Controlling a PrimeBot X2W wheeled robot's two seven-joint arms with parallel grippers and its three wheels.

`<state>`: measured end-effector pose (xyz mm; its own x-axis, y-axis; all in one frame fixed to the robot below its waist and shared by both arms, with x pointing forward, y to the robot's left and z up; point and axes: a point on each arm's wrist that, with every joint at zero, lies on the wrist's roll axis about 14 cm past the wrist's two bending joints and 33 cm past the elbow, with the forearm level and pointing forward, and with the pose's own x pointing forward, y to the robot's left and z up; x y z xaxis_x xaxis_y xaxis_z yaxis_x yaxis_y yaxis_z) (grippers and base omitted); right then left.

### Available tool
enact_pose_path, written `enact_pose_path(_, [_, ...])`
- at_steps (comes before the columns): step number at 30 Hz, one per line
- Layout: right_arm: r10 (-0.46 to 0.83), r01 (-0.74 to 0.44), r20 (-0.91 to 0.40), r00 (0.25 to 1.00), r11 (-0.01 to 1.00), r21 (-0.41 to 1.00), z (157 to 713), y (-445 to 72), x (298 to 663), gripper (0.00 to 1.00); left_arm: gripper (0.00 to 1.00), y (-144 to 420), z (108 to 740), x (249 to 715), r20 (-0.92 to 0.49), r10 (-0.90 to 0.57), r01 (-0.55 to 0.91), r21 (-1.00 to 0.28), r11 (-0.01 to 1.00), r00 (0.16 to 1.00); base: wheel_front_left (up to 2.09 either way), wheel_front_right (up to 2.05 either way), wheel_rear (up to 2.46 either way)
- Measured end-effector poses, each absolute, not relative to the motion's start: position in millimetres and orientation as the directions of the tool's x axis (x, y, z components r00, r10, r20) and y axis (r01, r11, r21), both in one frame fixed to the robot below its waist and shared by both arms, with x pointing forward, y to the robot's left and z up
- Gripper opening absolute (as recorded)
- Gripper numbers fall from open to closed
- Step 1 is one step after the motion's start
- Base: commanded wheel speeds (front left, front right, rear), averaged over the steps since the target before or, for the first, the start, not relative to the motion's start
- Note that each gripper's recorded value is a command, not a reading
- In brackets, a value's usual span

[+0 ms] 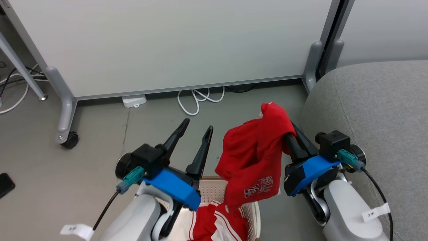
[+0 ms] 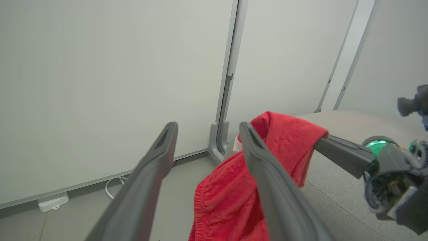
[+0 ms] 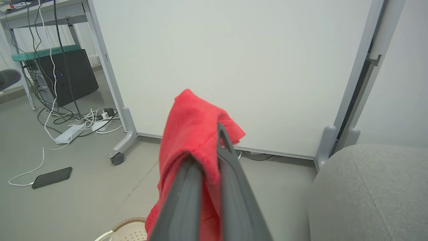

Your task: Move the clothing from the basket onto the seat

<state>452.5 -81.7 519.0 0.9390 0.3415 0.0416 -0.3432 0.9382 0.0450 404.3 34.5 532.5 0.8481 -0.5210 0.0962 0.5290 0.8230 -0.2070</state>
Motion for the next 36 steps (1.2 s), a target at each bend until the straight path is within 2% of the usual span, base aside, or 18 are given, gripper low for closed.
enact_pose_path(12, [0.291,-0.294,0.045,0.956,0.953,0.079,521.0,-101.8,425.9,0.00,1.00,72.3,498.2,391.8,0.036,-0.444,0.445,-0.134,0.886,0.895,0.00,0.00,0.00])
enact_pose_path(20, [0.251,-0.253,0.034,0.967,0.963,0.093,521.5,-117.1,414.9,0.00,1.00,66.7,488.8,389.9,0.020,-0.451,0.449,-0.141,0.882,0.892,0.00,0.00,0.00])
enact_pose_path(29, [0.196,-0.199,0.039,0.980,0.975,0.102,525.6,-137.8,405.1,0.00,1.00,40.0,484.8,394.6,0.015,-0.518,0.515,-0.141,0.846,0.855,0.00,0.00,0.00])
enact_pose_path(36, [0.102,-0.104,0.026,0.994,0.988,0.110,521.4,-171.0,391.5,0.00,1.00,-0.3,482.2,399.0,0.018,-0.624,0.620,-0.143,0.771,0.781,0.00,0.00,0.00])
